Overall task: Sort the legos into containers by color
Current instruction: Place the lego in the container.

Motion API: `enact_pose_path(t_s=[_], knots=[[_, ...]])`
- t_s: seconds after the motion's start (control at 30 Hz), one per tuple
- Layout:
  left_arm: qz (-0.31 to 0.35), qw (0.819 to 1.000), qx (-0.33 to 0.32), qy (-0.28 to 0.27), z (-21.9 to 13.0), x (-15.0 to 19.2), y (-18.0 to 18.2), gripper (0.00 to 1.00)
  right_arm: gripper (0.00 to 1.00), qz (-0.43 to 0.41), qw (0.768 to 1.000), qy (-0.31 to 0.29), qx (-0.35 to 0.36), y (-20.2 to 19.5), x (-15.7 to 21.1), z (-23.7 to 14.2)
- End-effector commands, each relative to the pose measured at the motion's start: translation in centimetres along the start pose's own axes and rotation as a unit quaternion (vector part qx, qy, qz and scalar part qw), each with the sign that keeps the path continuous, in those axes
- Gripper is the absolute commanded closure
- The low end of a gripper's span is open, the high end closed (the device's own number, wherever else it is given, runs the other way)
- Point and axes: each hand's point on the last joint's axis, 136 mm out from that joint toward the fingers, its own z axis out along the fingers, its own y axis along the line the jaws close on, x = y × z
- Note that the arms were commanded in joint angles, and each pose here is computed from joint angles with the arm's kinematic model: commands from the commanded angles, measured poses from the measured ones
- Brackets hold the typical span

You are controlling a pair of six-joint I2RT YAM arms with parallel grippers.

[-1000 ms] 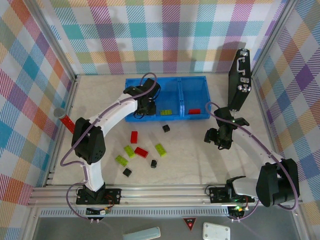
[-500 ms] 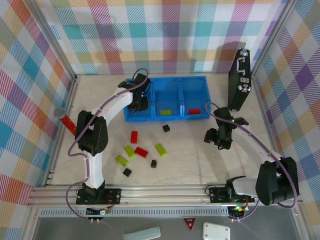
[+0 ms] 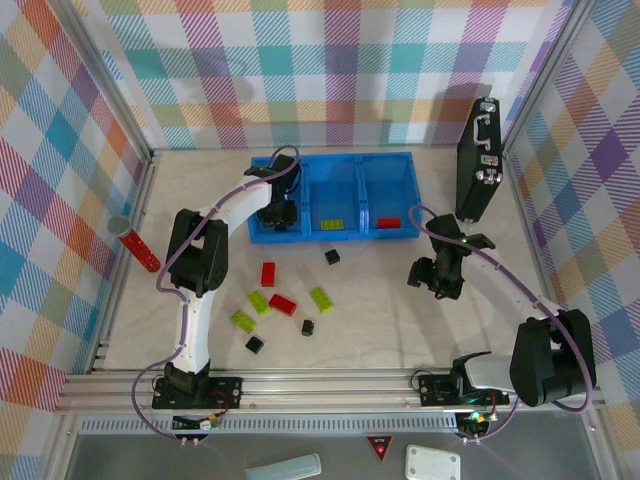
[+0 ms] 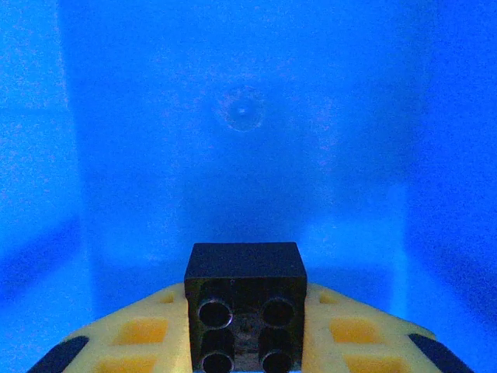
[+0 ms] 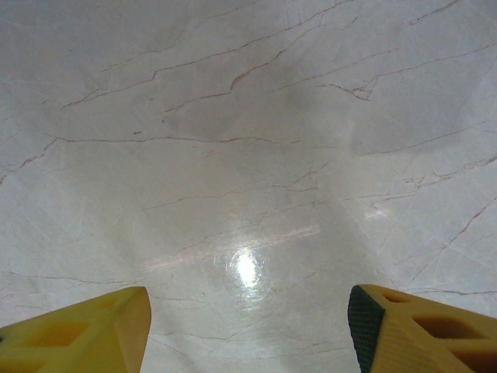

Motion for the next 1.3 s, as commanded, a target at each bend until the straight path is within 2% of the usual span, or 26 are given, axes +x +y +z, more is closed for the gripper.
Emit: enact_pose_path(t_s=[0.0, 0.43, 0.83, 1.27], knots=[[0.001, 1.0, 0.006, 0.018, 0.6, 0.1, 0.1, 0.73, 0.31, -0.001, 1.0, 0.014, 0.003, -0.3, 0.5, 0.3], [0.005, 0.999, 0.012, 0.036, 1.9, 0.6, -0.2, 0.66, 0.31, -0.001, 1.0, 0.016, 0.006, -0.3, 0.5, 0.4], [0.002, 1.0, 0.027, 0.015, -0.4, -0.4, -0.6, 0.61, 0.3, -0.002, 1.0, 0.014, 0.005, -0.3, 0.4, 0.1], [0.002, 0.999, 0.043, -0.012, -3.4, -1.5, -0.9, 0.61, 0.3, -0.002, 1.0, 0.011, 0.004, -0.3, 0.4, -0.1]])
